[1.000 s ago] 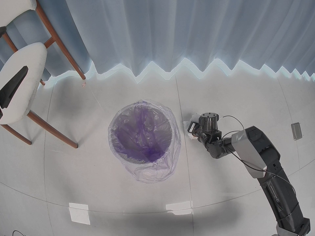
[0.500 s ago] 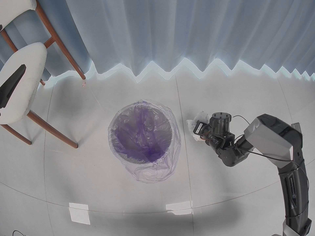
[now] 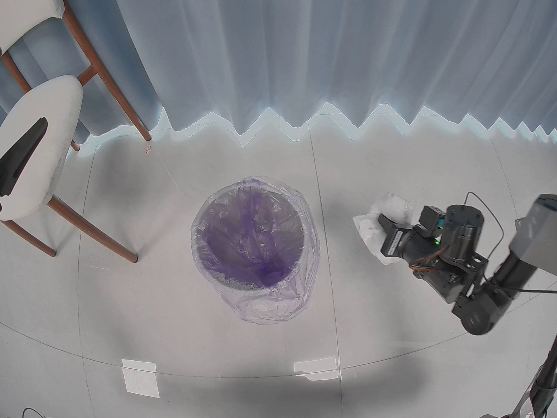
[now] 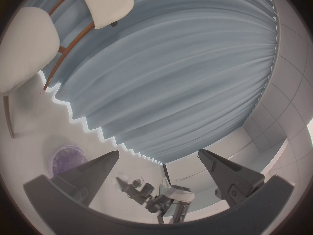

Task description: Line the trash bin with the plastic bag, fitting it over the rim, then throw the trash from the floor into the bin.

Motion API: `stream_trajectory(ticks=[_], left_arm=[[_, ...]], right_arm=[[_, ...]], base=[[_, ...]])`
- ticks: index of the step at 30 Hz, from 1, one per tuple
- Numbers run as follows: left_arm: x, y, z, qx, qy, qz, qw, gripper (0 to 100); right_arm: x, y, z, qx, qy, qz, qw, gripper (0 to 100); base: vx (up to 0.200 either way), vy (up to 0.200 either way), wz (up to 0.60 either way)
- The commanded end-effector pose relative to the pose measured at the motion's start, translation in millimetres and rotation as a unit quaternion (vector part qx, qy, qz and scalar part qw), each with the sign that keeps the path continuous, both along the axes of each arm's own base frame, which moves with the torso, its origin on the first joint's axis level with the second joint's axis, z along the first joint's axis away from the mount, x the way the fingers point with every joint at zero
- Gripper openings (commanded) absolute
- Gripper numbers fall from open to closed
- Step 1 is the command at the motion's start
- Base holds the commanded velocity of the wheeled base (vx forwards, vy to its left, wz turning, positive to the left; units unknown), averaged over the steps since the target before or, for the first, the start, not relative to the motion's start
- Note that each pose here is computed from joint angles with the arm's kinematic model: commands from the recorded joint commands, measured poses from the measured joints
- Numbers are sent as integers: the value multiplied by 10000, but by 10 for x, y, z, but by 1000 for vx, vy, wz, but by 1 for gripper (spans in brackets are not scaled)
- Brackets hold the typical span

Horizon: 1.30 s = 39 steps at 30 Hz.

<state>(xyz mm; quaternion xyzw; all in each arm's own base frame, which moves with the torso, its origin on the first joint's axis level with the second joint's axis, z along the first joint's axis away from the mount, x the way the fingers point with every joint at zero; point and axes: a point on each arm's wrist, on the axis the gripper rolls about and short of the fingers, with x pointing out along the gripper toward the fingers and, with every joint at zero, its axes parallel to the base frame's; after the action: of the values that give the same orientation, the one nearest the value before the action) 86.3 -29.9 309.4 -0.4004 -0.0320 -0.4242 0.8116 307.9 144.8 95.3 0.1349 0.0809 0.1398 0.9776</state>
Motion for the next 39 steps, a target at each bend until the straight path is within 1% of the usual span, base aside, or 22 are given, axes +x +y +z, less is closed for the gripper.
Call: stream_trajectory(ticks=[1, 3, 5, 6, 7, 10, 11, 12, 14, 17, 24, 39], left_arm=[[37, -25, -101, 470, -199, 78, 9987, 100], [78, -31, -159, 746, -288, 269, 9964, 100], [119, -33, -214, 973, -249, 472, 9938, 100], [120, -33, -217, 990, -248, 486, 9936, 100], [167, -34, -273, 1230, -134, 720, 9897, 100], [185, -24, -352, 1595, -39, 854, 9835, 100], [174, -1, -410, 1830, 67, 964, 9783, 100], [161, 9, -436, 1950, 116, 1008, 9755, 100], [121, 12, -459, 2065, 132, 995, 9733, 100], [97, 10, -471, 2080, 130, 965, 9733, 100], [106, 10, -480, 2083, 165, 965, 9732, 100], [114, 8, -474, 2070, 161, 988, 9732, 100]], right_arm=[[-918, -247, 559, -438, -780, 563, 9944, 0], [-971, -283, 628, -481, -866, 539, 9936, 0], [-1013, -300, 690, -445, -956, 508, 9931, 0], [-1015, -302, 693, -442, -963, 500, 9931, 0], [-1047, -295, 713, -431, -978, 537, 9928, 0], [-1065, -286, 708, -442, -952, 570, 9928, 0], [-1063, -285, 705, -438, -942, 570, 9929, 0], [-1059, -282, 698, -438, -926, 571, 9931, 0], [-1050, -277, 685, -442, -903, 573, 9933, 0], [-1049, -277, 671, -449, -874, 575, 9935, 0], [-1068, -279, 695, -423, -938, 585, 9930, 0], [-1115, -279, 636, -503, -843, 650, 9930, 0]], base=[[0, 0, 0], [0, 0, 0], [0, 0, 0], [0, 0, 0], [0, 0, 0], [0, 0, 0], [0, 0, 0], [0, 0, 0], [0, 0, 0], [0, 0, 0], [0, 200, 0], [0, 200, 0]])
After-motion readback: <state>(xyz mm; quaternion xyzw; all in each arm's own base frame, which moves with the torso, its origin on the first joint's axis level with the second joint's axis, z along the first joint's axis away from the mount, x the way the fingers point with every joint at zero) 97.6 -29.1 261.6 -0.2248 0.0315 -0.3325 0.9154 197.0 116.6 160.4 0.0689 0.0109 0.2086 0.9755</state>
